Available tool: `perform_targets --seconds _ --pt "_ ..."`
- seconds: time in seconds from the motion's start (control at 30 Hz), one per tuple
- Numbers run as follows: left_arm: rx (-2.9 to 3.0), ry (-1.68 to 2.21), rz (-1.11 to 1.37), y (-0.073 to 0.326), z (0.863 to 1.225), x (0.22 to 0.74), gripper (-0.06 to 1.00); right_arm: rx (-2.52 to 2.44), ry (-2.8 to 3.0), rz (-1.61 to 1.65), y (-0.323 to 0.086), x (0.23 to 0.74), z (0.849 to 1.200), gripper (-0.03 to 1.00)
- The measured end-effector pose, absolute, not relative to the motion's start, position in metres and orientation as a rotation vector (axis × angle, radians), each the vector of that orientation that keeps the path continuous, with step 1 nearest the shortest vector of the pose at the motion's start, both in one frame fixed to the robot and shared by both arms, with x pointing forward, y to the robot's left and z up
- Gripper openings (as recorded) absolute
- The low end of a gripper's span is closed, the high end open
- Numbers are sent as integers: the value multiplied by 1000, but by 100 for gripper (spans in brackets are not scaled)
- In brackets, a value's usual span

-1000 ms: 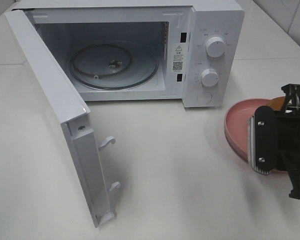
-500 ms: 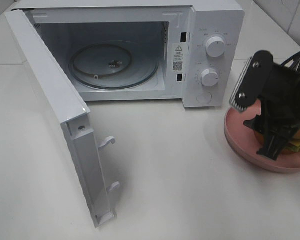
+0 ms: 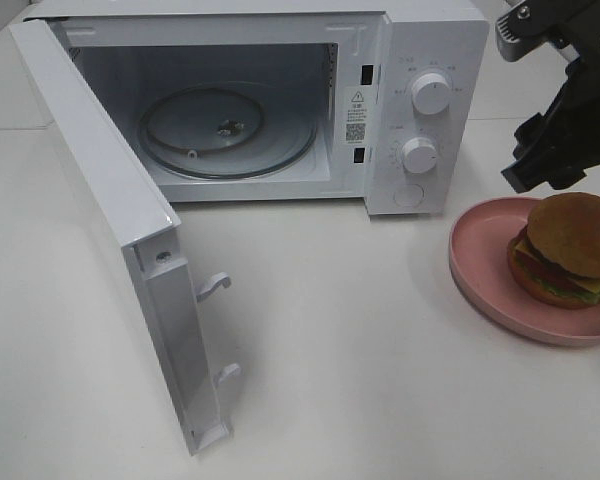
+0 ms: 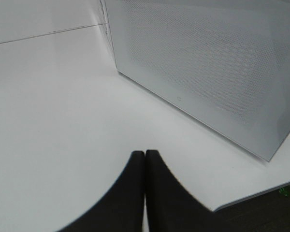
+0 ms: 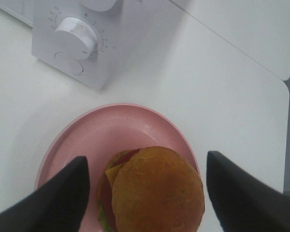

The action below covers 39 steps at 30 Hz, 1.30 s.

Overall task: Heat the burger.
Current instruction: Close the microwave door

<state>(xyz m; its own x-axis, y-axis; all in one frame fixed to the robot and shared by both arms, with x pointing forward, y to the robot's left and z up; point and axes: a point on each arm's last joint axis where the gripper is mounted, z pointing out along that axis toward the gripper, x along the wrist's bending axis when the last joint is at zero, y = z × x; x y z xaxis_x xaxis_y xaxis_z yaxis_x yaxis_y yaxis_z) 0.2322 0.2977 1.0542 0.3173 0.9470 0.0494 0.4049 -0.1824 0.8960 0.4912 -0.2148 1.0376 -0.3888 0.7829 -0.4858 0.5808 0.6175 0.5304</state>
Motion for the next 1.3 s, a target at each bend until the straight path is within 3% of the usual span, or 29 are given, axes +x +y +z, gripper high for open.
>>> perform_targets --seconds 0.47,0.93,1.3 --pt "1749 1218 817 298 1054 232 0 1740 1936 452 -279 502 1043 67" --pt "1749 1218 817 298 1054 232 0 2086 2039 335 -290 477 1036 67" --pt "1749 1218 817 298 1054 232 0 1937 1976 495 -292 410 1092 64"
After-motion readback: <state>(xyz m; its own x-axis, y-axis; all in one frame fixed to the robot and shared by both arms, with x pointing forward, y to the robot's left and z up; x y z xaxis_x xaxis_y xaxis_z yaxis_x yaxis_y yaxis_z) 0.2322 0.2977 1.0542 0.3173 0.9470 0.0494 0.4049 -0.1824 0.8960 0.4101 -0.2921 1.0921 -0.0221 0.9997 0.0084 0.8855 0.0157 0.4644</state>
